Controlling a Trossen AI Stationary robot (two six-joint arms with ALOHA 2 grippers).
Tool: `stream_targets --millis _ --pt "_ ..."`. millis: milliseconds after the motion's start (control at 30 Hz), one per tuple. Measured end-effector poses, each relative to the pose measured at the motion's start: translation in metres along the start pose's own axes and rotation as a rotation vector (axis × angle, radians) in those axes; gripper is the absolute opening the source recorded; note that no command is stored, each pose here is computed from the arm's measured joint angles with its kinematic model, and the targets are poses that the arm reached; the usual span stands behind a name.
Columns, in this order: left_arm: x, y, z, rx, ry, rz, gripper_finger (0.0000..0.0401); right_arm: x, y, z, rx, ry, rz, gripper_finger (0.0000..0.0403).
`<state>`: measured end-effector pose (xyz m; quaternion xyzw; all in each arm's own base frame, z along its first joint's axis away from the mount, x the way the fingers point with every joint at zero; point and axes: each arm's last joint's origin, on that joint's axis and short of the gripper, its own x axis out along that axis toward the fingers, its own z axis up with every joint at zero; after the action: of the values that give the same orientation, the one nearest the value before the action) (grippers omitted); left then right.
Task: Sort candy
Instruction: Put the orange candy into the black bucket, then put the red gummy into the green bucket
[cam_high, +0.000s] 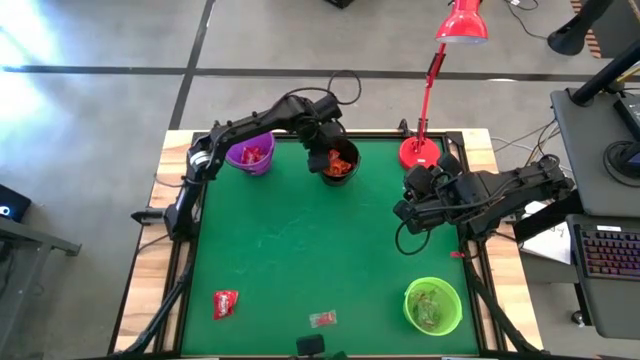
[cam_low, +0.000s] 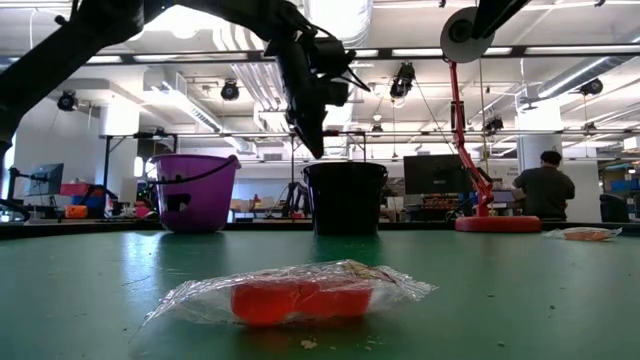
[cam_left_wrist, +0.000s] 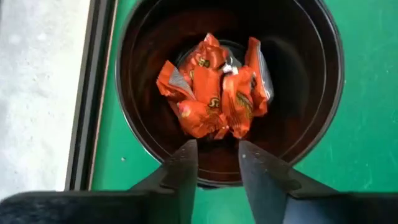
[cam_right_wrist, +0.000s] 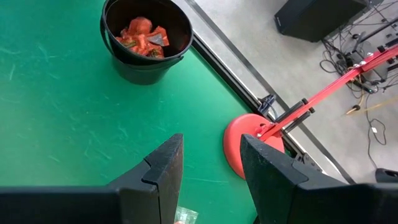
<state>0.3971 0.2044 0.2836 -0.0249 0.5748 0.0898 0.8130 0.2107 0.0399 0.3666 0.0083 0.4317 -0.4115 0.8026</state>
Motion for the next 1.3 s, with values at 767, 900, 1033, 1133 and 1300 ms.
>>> stream_targets --millis 767,900,1033,1133,1300 --pt "-0.065 -0.075 -0.032 0.026 0.200 -0.190 0.0141 0.009 0.017 -0.003 -0.080 0.061 0.149 0.0152" --pt "-0.078 -0.096 -0.044 0.023 0.185 -0.193 0.0141 0.019 0.034 -0.007 -0.159 0.069 0.279 0.0152" --pt "-0.088 -0.114 -0.061 -0.001 0.173 -0.195 0.0141 0.028 0.047 -0.010 -0.180 0.064 0.377 0.0148" --pt "-0.093 -0.126 -0.074 -0.019 0.147 -0.197 0.0141 0.031 0.055 -0.012 -0.207 0.064 0.465 0.0141" --pt "-0.098 -0.141 -0.099 -0.061 0.122 -0.185 0.0141 0.035 0.073 -0.011 -0.239 0.036 0.697 0.0128"
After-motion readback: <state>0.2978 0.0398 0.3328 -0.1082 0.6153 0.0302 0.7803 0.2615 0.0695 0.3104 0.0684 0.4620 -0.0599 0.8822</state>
